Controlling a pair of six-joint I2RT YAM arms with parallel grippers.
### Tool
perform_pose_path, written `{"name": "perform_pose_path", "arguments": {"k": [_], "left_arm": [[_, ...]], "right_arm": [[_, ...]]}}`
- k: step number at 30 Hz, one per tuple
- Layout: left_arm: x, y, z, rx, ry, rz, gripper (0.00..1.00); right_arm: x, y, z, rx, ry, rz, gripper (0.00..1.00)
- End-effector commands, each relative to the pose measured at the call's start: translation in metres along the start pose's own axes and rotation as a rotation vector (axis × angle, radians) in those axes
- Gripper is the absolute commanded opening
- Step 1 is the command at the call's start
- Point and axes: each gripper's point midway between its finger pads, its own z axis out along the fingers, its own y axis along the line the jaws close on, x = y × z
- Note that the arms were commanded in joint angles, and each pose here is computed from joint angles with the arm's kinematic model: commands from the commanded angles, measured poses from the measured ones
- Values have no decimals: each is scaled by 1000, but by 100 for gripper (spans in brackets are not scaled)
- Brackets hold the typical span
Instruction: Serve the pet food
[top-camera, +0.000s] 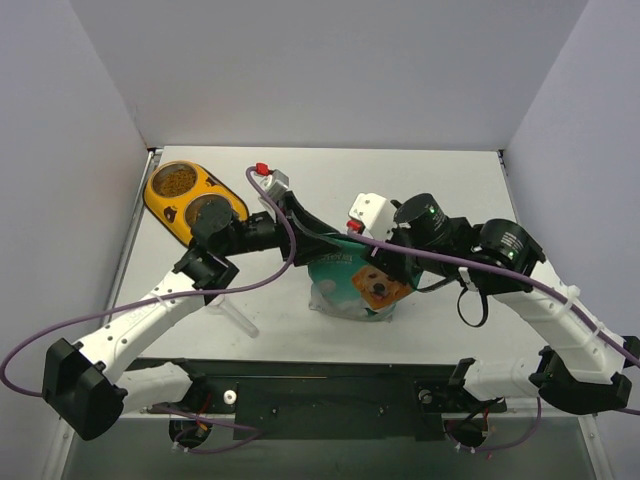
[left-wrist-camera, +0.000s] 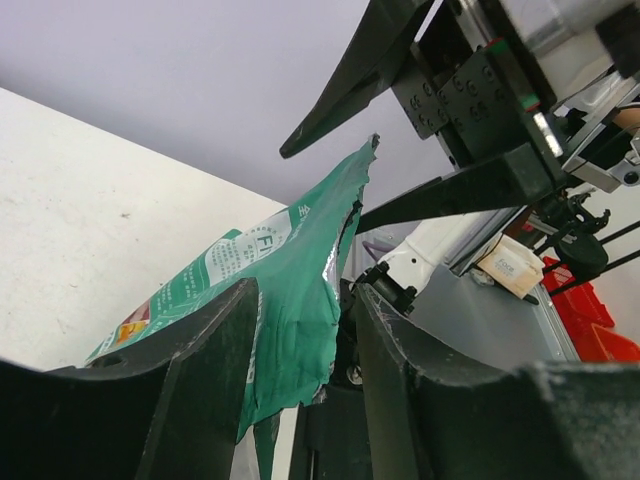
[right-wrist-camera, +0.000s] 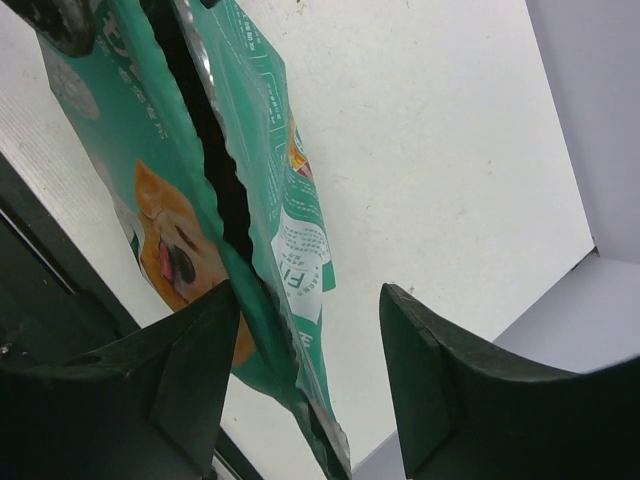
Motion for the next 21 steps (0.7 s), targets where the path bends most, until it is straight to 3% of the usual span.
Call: {"name": "perform_pose_path", "arguments": {"k": [1,11,16,21], "left_arm": [[-12,-22,2,88,13,10,54],[15,-11,-5,56,163,43,57],[14,-4,-12,0,156,150,57],[15,8,-13,-61,132,282,56]], "right_arm": [[1,-4,-7,26,-24,-1,54],[-25,4,3,18,-73,-73,62],[-44,10,5,31,-84,-186,52],[-28,21,13,15,-53,-291,45]]}}
